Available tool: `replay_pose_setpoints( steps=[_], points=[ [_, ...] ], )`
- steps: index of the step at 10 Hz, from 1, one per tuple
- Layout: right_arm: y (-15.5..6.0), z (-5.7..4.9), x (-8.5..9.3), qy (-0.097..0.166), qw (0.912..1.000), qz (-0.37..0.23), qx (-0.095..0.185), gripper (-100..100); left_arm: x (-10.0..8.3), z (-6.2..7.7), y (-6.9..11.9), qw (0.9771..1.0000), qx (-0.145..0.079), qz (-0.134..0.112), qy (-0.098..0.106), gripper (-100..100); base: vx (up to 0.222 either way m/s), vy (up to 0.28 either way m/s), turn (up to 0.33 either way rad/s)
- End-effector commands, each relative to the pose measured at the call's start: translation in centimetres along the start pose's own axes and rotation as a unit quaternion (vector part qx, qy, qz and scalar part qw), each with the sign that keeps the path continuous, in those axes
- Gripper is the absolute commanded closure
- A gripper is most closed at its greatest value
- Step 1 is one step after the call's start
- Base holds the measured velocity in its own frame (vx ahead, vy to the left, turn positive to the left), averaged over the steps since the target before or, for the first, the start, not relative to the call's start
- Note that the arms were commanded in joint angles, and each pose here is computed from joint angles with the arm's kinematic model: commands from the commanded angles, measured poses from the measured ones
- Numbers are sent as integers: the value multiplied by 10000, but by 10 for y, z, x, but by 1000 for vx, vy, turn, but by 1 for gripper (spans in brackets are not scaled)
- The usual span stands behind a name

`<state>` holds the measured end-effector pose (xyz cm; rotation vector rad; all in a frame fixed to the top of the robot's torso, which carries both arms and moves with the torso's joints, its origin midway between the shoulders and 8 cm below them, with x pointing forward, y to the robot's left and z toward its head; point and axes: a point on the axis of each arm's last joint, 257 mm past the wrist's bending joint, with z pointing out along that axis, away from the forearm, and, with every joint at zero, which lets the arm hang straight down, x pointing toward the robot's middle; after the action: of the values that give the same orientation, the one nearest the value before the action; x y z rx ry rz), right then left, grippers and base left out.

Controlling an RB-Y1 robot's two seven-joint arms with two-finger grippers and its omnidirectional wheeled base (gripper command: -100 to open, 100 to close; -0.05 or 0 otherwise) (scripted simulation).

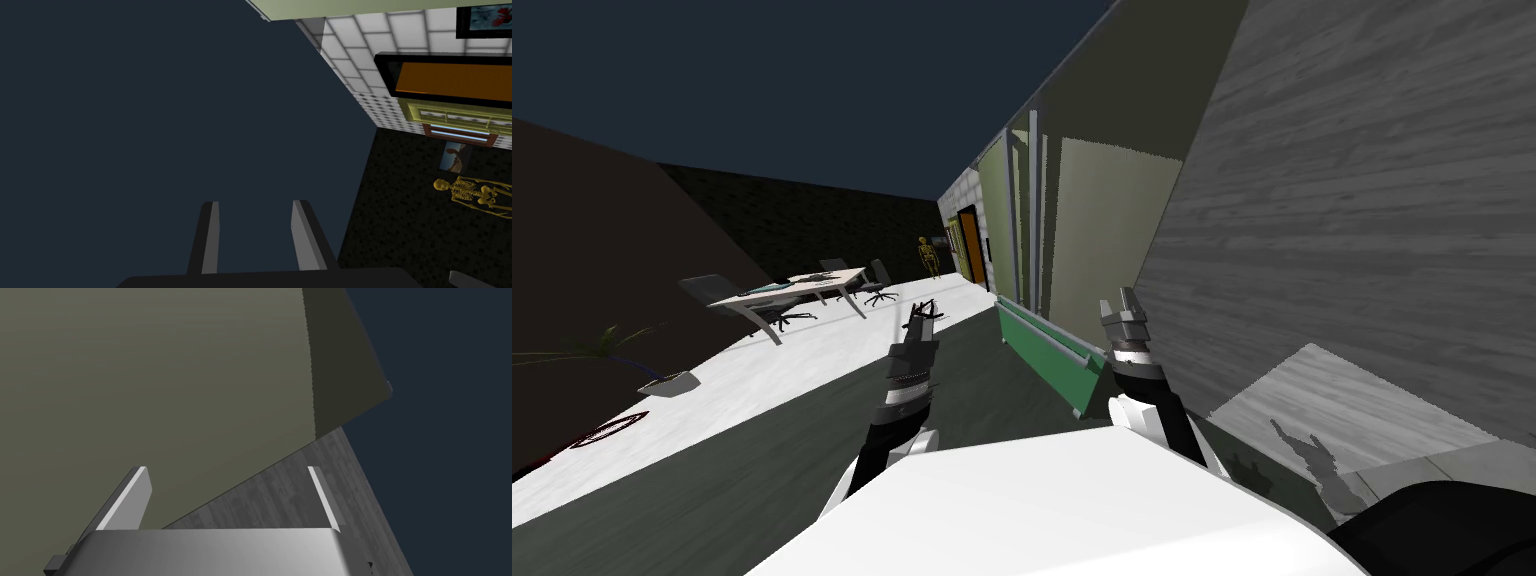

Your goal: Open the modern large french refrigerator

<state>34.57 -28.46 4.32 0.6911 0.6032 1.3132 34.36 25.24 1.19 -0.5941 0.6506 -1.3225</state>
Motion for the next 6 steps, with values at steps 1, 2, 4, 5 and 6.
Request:
replay_pose_setpoints(
  steps=[1, 2, 4, 5, 6],
  points=[
    [0, 0, 0, 0, 10000, 0, 0, 0, 0, 0, 0, 10000, 0, 0, 0, 0, 0, 0, 0],
    [-6, 1, 5, 153, 9996, -222, 6, -100, 0, 0, 0, 10000, 0, 0, 0, 0, 31, 37, -49],
    [-15, 2, 10, 292, 9984, -490, 6, -100, 0, 0, 0, 10000, -4, 0, 0, 0, 53, 72, -86],
    [-15, 2, 10, 292, 9982, -525, 5, -100, 0, 0, 0, 10000, -4, -1, 0, 0, 43, 58, -27],
    [-21, 2, 13, 356, 9968, -714, 2, -100, 0, 0, 0, 10000, -4, 0, 0, 0, 55, 50, -61]
  ],
)
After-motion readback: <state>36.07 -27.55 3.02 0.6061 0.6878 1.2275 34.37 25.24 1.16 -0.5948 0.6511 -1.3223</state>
